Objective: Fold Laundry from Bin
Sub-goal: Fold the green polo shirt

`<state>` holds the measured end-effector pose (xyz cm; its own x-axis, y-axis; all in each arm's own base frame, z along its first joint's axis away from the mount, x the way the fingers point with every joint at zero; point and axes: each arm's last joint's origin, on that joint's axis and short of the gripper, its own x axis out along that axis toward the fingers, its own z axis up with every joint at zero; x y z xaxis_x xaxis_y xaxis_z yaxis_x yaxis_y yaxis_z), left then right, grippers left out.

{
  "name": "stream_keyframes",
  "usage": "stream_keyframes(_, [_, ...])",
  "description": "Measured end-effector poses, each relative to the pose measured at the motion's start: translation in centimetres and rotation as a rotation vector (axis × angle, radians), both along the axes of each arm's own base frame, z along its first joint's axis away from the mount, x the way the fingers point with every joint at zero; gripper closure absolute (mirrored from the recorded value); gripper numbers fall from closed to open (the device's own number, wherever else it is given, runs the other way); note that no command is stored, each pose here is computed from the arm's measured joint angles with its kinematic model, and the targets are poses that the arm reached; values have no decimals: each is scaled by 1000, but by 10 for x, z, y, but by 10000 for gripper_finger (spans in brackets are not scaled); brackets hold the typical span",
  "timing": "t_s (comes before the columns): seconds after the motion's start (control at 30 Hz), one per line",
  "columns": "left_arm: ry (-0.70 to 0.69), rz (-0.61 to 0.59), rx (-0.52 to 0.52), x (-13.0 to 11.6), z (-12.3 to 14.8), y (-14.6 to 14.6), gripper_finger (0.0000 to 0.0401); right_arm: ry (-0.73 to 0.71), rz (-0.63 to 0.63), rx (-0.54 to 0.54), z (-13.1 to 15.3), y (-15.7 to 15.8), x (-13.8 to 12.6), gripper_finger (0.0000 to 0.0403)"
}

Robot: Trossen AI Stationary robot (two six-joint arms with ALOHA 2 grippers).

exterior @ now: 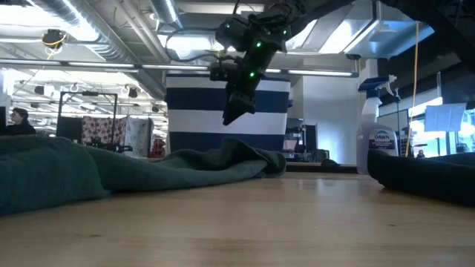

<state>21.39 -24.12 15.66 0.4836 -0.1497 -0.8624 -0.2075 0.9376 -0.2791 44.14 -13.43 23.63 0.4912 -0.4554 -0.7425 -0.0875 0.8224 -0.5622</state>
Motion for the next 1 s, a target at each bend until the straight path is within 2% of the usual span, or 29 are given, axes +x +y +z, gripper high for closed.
stream_keyframes(0.1, [-79, -6, 39, 0, 15, 6, 266, 35, -11, 77, 9, 10, -10, 233])
stream_keyframes(0.27, [-193, 13, 208, 4, 34, 26, 266, 105, -64, 172, 12, 20, -23, 233])
stream_keyframes(0.43, [-174, 11, 387, 13, 38, 52, 266, 183, -102, 204, 3, 20, -32, 233])
stream_keyframes(0.53, [-126, -5, 461, 20, 37, 68, 266, 230, -113, 225, -4, 18, -37, 233])
stream_keyframes(0.8, [-74, -31, 541, 41, 36, 100, 266, 238, -164, 278, -1, 24, -42, 233])
stream_keyframes(1.0, [-71, 31, 548, 48, 45, 127, 266, 112, -135, 392, 27, 42, -57, 266])
